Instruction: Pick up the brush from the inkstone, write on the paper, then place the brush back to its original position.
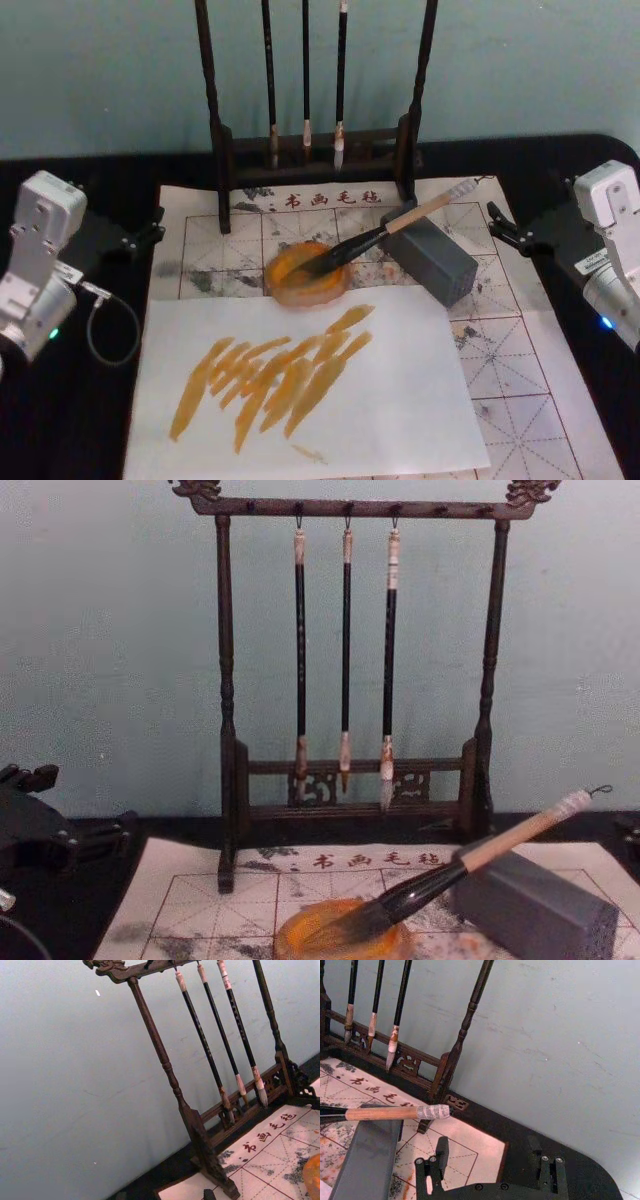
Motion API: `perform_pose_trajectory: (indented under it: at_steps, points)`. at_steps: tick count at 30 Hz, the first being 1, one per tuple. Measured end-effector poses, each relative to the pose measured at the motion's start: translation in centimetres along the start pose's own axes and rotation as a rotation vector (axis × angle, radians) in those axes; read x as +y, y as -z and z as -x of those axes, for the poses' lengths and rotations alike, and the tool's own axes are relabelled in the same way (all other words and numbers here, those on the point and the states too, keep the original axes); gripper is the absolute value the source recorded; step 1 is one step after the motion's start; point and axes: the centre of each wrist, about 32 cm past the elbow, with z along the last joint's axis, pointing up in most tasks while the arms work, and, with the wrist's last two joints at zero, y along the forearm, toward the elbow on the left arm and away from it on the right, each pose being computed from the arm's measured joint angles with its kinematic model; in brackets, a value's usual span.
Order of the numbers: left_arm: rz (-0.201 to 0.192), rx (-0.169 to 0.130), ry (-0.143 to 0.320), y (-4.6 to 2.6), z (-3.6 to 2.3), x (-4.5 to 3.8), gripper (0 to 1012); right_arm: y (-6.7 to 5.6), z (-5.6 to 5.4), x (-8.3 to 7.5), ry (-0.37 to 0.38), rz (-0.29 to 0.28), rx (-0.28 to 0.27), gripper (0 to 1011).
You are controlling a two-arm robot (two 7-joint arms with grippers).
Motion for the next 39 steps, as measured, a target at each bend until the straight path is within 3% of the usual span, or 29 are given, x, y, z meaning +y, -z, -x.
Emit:
perform_pose_trajectory:
  at_steps: [30, 32, 39]
  points:
    - [0.0, 0.0, 0.0, 0.0, 0.0, 0.0, 1001, -0.11, 0.02, 0.15, 0.0, -0.004, 0.0, 1002]
    - [0.0, 0.0, 0.0, 0.0, 0.0, 0.0, 1001, -0.18, -0.06, 0.17, -0.005, -0.007, 0.012, 1002]
    - [0.0, 0.0, 0.0, 0.0, 0.0, 0.0, 1001, -0.28, -0.48, -0.17, -0.057, -0.012, 0.198, 1002]
